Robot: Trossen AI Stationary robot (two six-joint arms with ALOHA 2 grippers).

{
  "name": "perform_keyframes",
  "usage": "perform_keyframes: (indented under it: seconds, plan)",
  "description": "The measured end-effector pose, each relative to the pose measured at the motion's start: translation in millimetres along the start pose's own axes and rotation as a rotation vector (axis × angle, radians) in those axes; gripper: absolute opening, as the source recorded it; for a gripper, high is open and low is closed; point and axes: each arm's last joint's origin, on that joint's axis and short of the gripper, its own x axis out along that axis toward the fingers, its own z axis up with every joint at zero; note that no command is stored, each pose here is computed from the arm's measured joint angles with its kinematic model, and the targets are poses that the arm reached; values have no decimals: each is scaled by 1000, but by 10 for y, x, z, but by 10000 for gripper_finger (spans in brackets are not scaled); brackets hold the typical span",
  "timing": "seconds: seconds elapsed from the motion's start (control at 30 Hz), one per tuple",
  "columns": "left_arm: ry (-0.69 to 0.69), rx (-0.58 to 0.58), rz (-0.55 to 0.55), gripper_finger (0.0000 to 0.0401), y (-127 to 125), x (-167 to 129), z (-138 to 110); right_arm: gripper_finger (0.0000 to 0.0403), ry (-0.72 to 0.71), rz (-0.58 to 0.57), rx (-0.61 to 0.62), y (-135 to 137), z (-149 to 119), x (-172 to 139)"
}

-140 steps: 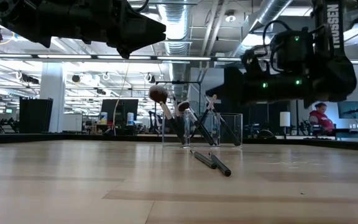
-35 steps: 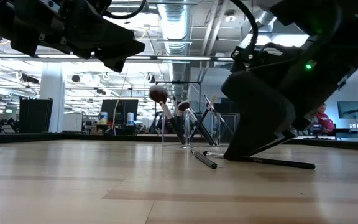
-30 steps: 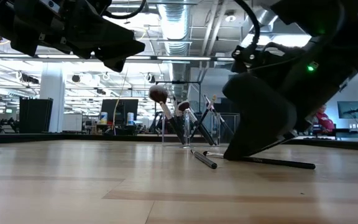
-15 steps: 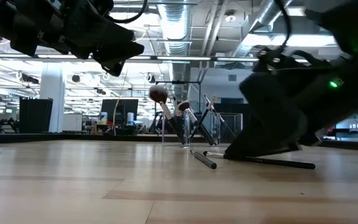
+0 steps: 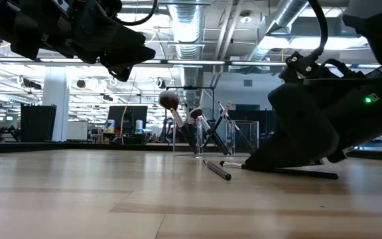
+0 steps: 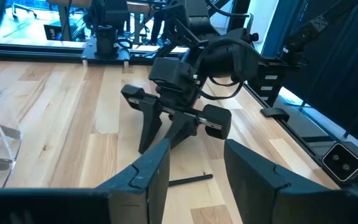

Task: Put items in baskets/containers
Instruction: Put the eyeshadow brush into the right section of the transparent organizer

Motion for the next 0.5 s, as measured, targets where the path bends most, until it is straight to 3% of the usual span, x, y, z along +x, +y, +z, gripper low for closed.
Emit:
perform_keyframes:
  seconds: [0.27, 0.37, 0.5]
  plan:
    - [0, -1, 0, 149, 0, 0, 0, 154, 6, 12, -37, 12, 3, 0]
    - [0, -1, -1, 149, 0, 0, 0, 137, 7, 1, -42, -2, 20, 23]
    - [-1, -1, 0, 149, 0, 0, 1, 84, 7, -25, -42, -38, 48, 66]
